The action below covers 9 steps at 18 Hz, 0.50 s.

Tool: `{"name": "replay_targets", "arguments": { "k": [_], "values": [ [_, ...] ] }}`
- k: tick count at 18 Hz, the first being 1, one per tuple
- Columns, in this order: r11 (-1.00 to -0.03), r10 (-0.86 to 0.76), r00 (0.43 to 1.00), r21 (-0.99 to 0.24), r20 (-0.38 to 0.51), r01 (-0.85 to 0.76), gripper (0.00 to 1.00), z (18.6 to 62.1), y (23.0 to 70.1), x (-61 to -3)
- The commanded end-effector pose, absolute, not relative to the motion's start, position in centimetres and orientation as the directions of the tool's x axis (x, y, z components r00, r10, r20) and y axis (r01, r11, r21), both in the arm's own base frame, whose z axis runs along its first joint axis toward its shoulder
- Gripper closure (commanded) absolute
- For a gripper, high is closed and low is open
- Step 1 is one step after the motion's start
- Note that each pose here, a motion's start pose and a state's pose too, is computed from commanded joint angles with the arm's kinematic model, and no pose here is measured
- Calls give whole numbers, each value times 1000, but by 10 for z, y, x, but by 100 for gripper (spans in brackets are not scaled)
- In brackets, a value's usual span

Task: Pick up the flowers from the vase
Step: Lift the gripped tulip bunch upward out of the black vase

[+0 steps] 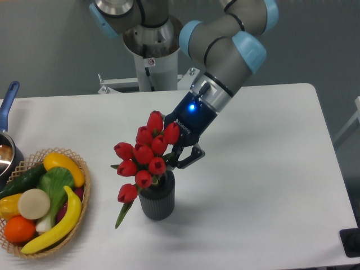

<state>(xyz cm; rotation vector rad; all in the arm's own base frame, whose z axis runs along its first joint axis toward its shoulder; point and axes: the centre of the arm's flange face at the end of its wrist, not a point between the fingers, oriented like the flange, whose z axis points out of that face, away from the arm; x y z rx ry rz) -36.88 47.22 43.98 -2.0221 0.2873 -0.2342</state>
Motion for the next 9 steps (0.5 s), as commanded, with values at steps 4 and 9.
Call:
{"name": "replay_targets", "arguments": {
  "k": [4,9],
  "values": [
    [-431,-274,961,-899,42,-83,48,468,469,-367],
    [-423,-237,970,-905,53,-54,48,500,469,-372]
  ]
}}
